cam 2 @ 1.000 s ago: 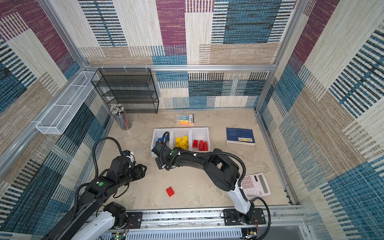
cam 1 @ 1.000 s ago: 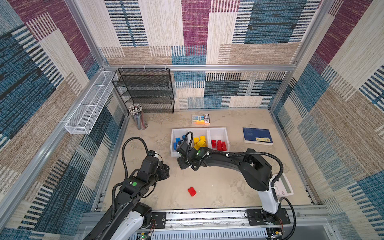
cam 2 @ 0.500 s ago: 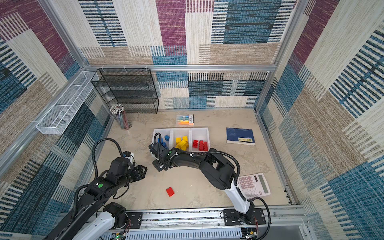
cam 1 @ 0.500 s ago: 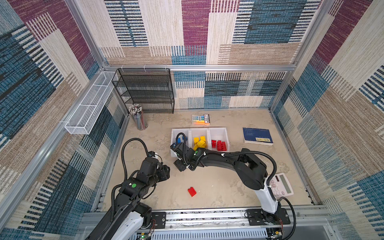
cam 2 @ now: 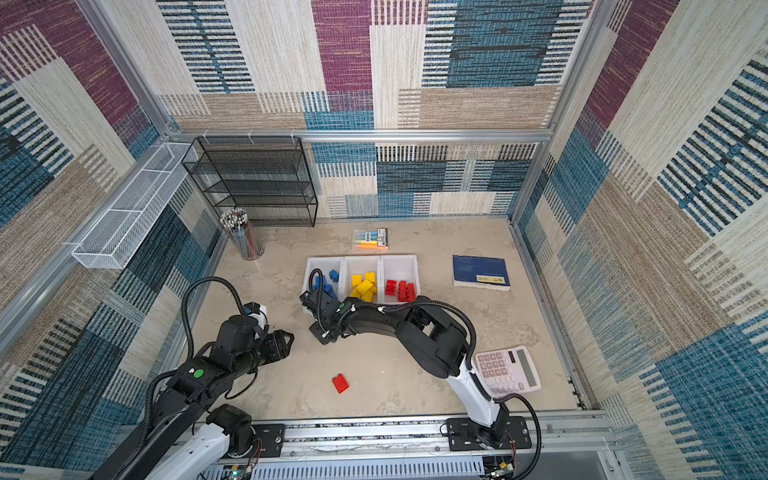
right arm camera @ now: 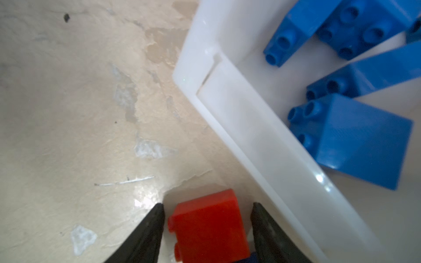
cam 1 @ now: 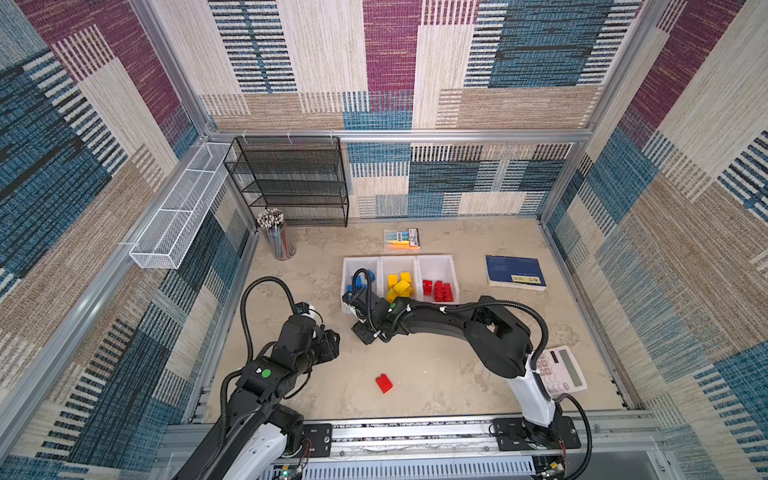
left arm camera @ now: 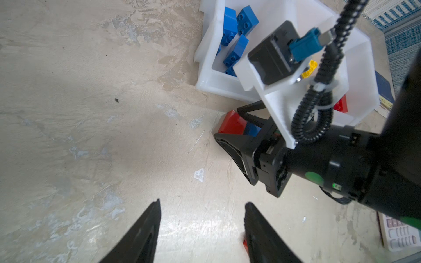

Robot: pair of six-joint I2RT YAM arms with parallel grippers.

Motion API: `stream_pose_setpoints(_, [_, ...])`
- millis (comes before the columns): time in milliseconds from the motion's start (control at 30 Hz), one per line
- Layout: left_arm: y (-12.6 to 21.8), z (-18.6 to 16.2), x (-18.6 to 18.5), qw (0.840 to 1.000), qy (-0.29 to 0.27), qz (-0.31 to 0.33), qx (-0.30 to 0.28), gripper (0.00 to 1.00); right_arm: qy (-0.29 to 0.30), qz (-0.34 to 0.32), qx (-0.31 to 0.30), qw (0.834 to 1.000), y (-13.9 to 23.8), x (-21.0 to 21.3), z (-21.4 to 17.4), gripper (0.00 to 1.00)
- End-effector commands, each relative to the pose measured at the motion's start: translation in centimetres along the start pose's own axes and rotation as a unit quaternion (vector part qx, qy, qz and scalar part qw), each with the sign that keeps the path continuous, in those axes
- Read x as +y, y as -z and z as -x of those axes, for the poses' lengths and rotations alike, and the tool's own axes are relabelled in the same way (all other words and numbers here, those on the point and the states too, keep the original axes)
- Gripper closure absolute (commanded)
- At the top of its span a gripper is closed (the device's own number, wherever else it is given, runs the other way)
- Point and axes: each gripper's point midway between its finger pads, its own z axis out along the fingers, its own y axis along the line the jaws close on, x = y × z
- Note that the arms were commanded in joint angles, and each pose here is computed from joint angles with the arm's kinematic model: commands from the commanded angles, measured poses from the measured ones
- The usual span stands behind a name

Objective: Sort the legos into containers by color
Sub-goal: 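Carry the red brick into the compartment nearest the book and release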

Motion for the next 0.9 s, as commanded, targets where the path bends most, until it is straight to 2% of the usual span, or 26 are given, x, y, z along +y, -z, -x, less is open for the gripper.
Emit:
stream_pose_setpoints(0, [-0.1,-0.3,0.1,1.0,0.007,0.001,0.006,0.38,0.003,0.0,-0.006,1.0,-0.1,0.0,0.1,0.4])
stream_pose_setpoints(267, [-0.1,-0.3,0.2,1.0,0.008,0.002,0.005,0.38,-0.008,0.013,-0.023,1.0,0.7,0.4,0.7,0.64])
stream_pose_setpoints(433, [0.0,-0.2,0.1,1.0,0.008,0.001,0.003,0.38,-0.025,0.023,-0.045,0.998,3.6,0.7,1.5,0.67])
stream_pose_setpoints(533, [0.0,-0.2,0.1,1.0,0.009,0.001,0.004,0.38,-0.048,0.023,-0.074,0.996,6.9,0.3,2.0,0.68])
stream_pose_setpoints(700, [-0.1,-0.3,-0.2,1.0,0.009,-0.005,0.009,0.38,-0.094,-0.048,-0.101,0.989,12.0,-4.6,1.7,0.68])
stream_pose_setpoints(867, [-0.3,-0.9,-0.7,0.999,0.004,-0.019,0.026,0.39,-0.182,-0.118,-0.124,0.968,15.6,-13.7,0.0,0.67])
